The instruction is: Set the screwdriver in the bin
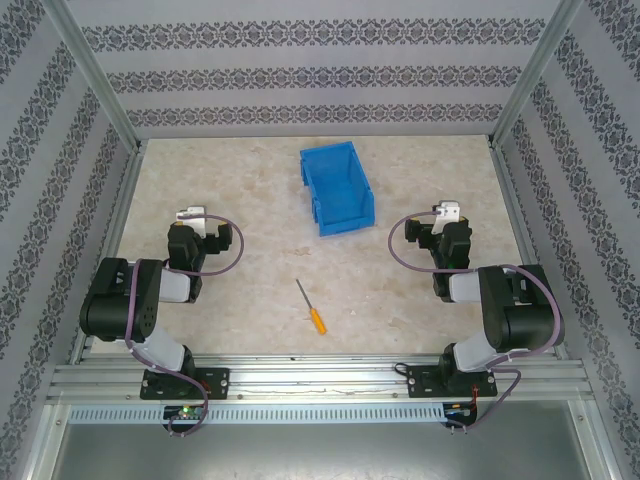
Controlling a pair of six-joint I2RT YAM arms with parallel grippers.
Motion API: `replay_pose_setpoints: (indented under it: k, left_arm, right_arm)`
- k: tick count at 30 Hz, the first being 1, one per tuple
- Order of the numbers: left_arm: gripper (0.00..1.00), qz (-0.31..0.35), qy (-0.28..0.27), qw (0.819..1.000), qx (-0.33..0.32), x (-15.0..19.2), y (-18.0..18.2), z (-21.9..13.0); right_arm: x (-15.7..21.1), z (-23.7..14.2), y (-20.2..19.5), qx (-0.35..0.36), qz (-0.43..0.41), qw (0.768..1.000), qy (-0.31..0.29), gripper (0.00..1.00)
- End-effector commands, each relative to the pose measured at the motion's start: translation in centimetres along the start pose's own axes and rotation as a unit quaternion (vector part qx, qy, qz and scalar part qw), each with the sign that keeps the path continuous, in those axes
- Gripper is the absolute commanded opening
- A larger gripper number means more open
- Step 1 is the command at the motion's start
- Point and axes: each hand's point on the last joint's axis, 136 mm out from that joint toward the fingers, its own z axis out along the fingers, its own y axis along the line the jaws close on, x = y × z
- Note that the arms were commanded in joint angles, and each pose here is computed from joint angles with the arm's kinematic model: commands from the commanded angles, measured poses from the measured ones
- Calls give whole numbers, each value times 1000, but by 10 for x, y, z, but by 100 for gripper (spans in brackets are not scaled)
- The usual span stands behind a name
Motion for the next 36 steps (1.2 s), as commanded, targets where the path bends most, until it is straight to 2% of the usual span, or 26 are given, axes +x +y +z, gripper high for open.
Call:
replay_pose_setpoints:
  k: [1, 36]
  left_arm:
    - [99, 9, -3, 1000, 5, -5, -2, 0]
    - [99, 12, 0, 1000, 13, -5, -5, 1]
  right_arm:
    - [-10, 2, 4, -8, -1, 1000, -18, 98]
    - [-10, 3, 2, -10, 5, 1000, -17, 98]
